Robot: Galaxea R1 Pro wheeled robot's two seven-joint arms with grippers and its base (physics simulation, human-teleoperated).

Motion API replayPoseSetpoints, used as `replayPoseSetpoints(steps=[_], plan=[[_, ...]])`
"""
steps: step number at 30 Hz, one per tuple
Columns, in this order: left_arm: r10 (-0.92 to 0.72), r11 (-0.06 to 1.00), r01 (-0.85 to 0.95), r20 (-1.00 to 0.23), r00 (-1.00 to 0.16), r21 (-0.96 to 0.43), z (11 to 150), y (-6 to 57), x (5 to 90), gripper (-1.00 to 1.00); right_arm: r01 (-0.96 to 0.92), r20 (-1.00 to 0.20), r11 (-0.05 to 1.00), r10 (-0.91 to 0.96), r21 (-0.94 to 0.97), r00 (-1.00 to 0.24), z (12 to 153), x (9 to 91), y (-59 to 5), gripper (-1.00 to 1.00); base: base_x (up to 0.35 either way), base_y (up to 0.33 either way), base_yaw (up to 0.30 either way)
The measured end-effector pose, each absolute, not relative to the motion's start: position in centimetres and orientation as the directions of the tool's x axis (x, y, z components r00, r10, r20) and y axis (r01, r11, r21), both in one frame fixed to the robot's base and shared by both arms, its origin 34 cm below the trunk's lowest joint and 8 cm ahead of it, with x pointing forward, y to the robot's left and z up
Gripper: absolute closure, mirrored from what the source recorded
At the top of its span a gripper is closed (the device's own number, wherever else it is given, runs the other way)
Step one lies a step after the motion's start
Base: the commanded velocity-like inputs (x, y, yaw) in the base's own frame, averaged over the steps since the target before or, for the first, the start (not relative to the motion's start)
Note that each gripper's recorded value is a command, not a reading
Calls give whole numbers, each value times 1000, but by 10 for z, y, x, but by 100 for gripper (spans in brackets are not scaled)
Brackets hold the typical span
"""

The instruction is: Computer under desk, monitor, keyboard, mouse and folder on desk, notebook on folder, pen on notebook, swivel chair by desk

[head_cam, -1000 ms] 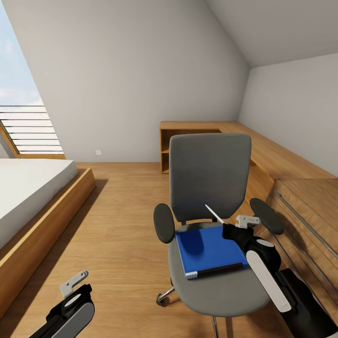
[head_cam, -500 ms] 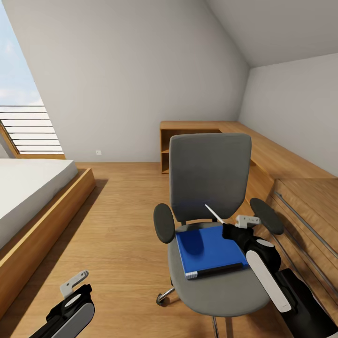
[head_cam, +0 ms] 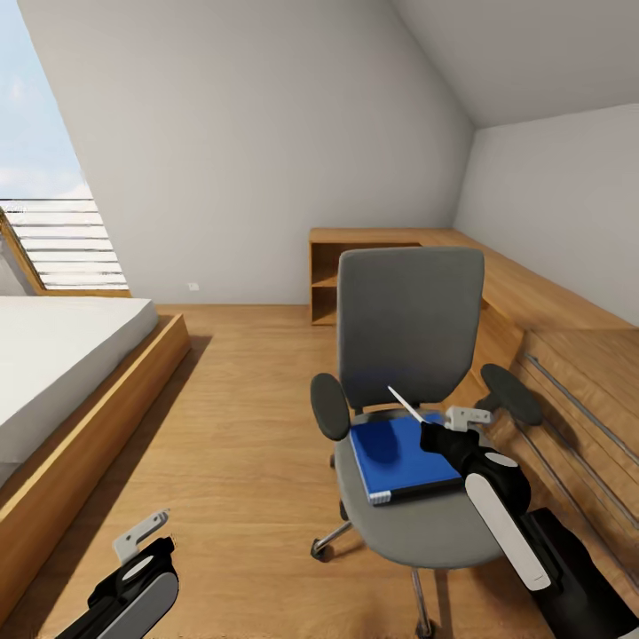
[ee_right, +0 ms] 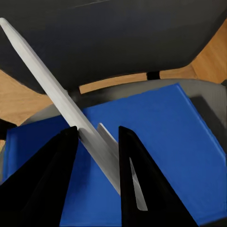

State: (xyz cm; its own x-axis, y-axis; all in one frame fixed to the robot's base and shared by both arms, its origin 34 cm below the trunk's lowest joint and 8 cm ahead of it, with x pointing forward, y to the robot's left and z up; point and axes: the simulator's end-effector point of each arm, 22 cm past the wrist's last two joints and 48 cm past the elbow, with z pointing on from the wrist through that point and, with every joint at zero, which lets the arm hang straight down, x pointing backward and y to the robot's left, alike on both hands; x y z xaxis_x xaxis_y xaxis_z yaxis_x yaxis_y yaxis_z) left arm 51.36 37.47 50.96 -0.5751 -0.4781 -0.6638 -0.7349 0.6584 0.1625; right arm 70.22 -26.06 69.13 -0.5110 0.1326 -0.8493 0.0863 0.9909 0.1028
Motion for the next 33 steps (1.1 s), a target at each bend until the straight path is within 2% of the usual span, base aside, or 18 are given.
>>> replayPoseSetpoints(steps=[13,33], plan=[[-457,681,-713,-666,-590,164,517,366,514,-100,88,-856,991,132,101,-500,704,703,-262,100,-18,19,-136],[-457,678,-713,-656,-600,180,551,371,517,-100,89,-855,991,132,100,-501,744,710,-263,100,0,0,-12]])
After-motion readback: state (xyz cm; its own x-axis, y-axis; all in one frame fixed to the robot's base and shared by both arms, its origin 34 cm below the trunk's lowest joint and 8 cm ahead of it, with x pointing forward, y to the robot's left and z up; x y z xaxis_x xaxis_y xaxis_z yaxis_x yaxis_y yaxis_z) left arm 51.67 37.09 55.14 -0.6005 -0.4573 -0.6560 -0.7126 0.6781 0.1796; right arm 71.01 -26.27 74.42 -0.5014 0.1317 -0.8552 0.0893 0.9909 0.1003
